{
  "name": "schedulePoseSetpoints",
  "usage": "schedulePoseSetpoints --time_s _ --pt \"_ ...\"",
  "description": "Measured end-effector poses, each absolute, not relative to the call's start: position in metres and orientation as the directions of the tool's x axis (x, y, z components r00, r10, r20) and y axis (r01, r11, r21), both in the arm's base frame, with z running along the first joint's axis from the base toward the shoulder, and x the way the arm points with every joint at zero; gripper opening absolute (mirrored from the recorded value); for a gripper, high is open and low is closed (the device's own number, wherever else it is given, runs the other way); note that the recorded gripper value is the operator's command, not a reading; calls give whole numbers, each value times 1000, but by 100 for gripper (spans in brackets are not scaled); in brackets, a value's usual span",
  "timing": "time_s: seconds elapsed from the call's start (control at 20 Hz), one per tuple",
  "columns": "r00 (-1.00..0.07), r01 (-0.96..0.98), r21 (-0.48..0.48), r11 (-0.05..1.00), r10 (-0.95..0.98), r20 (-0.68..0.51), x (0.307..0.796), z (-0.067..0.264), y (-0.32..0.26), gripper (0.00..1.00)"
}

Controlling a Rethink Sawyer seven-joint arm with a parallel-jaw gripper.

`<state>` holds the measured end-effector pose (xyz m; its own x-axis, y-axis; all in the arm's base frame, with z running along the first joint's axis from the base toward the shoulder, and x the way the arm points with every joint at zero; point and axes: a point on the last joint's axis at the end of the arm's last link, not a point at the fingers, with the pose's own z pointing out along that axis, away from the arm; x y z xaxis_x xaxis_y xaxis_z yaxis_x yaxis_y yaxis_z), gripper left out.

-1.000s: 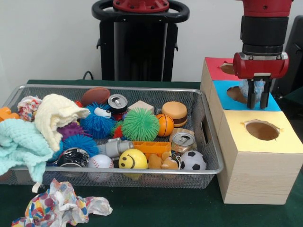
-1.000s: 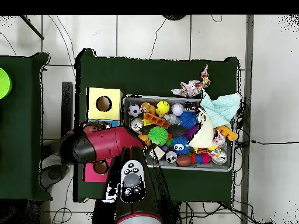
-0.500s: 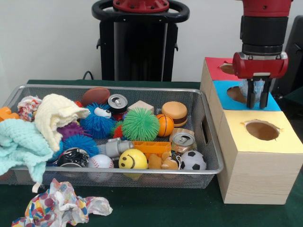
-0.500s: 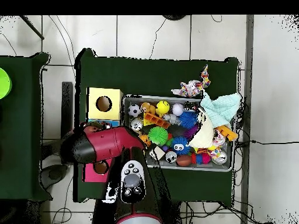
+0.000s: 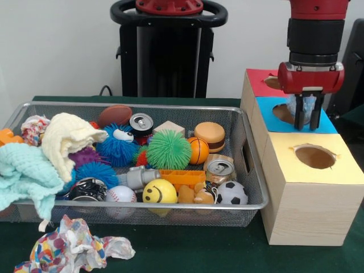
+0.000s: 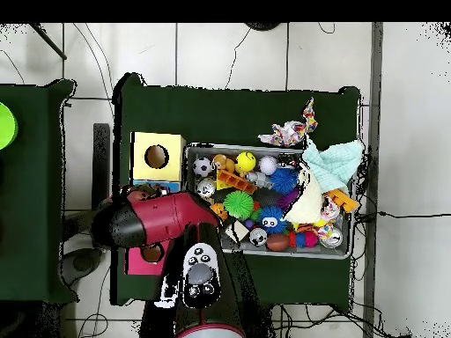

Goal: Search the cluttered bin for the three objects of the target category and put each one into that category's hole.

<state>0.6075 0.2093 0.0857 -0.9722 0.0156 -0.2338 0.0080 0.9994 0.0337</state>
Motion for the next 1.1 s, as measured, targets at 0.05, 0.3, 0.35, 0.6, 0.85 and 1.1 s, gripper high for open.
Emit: schedulePoseSetpoints --time_s 0.05,0.3,0.35,0.6,0.85,1.1 --pt "-972 8 33 999 16 -233 607 86 209 0" --pt "-974 11 28 1000 17 -225 601 86 206 0" --pt "-975 11 28 1000 17 -223 600 86 206 0" --pt "-980 17 18 1000 20 -198 586 82 200 0" --pt "-983 17 14 1000 19 -180 576 79 199 100" --pt "-985 5 13 1000 7 -175 570 79 205 100"
